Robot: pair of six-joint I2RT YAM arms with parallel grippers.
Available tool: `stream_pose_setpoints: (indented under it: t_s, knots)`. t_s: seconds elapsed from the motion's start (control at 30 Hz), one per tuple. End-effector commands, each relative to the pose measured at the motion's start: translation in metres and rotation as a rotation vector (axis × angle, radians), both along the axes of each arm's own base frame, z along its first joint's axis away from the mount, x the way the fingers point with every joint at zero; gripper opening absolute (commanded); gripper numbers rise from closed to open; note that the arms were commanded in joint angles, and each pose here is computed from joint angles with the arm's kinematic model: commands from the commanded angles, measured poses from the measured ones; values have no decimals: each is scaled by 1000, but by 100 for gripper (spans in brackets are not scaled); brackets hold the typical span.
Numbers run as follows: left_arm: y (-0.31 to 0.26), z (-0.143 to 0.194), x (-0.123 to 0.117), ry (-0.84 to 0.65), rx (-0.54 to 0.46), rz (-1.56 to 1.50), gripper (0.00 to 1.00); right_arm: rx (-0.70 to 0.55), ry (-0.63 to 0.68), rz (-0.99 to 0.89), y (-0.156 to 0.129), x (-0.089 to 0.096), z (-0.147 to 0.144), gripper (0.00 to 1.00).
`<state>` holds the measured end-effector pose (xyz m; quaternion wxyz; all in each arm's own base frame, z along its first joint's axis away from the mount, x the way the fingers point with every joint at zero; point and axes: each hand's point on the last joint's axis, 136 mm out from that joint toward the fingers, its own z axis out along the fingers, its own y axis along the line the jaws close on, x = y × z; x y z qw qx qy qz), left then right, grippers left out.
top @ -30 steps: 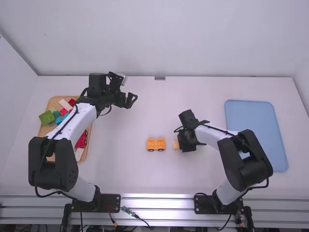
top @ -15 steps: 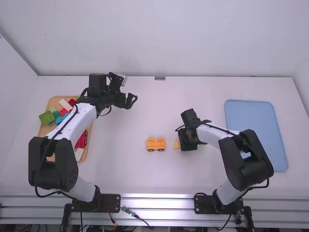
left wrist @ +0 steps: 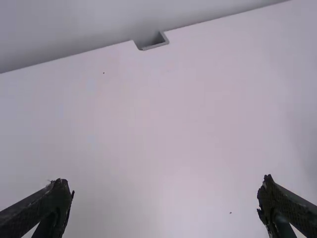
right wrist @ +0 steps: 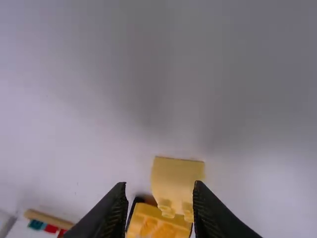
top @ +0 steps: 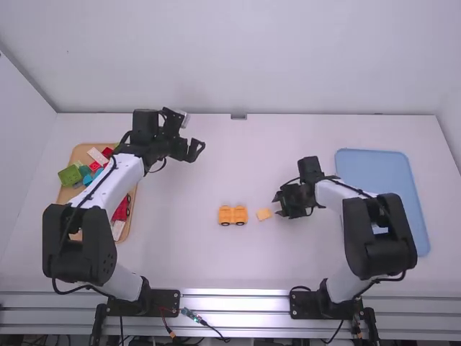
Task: Assemble lego blocks to make yellow taxi
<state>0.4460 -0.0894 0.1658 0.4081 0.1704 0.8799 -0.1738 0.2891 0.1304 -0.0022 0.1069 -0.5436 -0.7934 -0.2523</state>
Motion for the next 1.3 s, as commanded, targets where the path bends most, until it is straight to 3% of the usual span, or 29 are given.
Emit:
stream_pose_setpoints:
  t_s: [0.0,0.1,0.17,0.27,0.43,0.53,0.63,0.67,0.73,0.77,0.83,0.9,1.0,1.13,1.27]
  knots:
    - [-1,16,0,-36,-6,-2,99,115,-96,136,8,-2,19,40]
    - [-1,15,-1,-31,-5,-2,99,172,-237,272,9,3,30,46]
    - [-1,13,-3,-32,13,-20,99,249,-463,449,14,13,49,50]
    - [-12,12,-12,-48,25,-132,99,304,-742,621,16,25,77,50]
    - [-34,11,-35,-94,29,-368,99,211,-1004,844,8,33,107,54]
    - [-53,10,-62,-164,11,-592,99,123,-1260,1156,12,16,138,52]
    - [-63,8,-81,-215,-4,-722,99,72,-1395,1356,19,-2,149,51]
    - [-67,5,-95,-251,-13,-803,99,31,-1469,1505,23,-15,151,51]
    - [-72,1,-112,-295,-26,-895,99,-31,-1514,1706,24,-31,146,54]
    - [-74,-2,-120,-316,-35,-931,99,-67,-1525,1792,23,-34,141,99]
    - [-78,-7,-135,-358,-64,-989,99,-187,-1528,1975,20,-30,130,99]
    - [-81,-13,-146,-397,-99,-1024,99,-304,-1450,2110,11,-23,118,99]
    - [-84,-23,-155,-454,-126,-1040,99,-381,-1364,2191,6,-18,110,99]
    - [-84,-38,-147,-525,-101,-1007,99,-402,-1339,2208,15,-18,108,99]
    - [-84,-52,-152,-445,-160,-937,99,-384,-1397,2288,31,-23,109,99]
